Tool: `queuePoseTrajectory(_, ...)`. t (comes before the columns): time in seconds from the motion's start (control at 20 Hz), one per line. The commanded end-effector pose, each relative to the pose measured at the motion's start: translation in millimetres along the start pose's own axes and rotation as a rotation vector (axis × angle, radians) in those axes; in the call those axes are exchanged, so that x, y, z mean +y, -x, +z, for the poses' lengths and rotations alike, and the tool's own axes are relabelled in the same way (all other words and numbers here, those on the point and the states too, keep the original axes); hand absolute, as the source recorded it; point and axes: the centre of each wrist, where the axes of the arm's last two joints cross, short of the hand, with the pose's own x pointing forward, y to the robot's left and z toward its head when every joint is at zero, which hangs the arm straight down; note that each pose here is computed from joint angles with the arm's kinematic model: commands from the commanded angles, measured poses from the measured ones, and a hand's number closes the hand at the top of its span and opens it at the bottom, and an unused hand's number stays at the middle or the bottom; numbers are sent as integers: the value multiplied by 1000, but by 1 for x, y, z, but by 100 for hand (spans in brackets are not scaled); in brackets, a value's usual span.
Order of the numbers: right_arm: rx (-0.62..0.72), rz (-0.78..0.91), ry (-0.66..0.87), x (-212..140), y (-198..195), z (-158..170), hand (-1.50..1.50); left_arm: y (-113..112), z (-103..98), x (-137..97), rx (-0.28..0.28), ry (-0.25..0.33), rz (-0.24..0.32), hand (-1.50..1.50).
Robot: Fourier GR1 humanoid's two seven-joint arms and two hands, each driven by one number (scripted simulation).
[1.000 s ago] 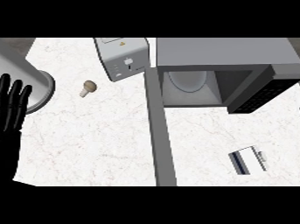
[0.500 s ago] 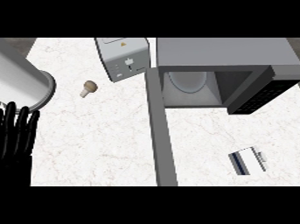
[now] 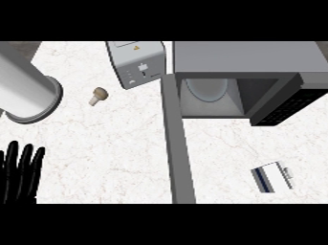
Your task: Pick up the milk, place it into the microwave and close the microwave
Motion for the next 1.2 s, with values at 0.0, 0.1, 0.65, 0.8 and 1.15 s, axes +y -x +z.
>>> queuePoseTrajectory(0.0, 30, -29, 7, 8, 18, -11, -150, 14, 7, -2, -2, 0, 1, -150)
queuePoseTrajectory(0.1, 36, -26, 3, 26, 44, -14, -150, 14, 10, -10, 3, -1, 7, -150)
queuePoseTrajectory(0.65, 67, 32, 153, -1, 112, -5, -150, 4, 45, 5, -1, 1, -2, -150)
queuePoseTrajectory(0.8, 108, 59, 177, -5, 134, 5, -150, 23, 55, 18, 0, -6, 5, -150)
queuePoseTrajectory(1.15, 102, 73, 172, -17, 176, 13, -150, 9, 44, 1, 20, -19, 11, -150)
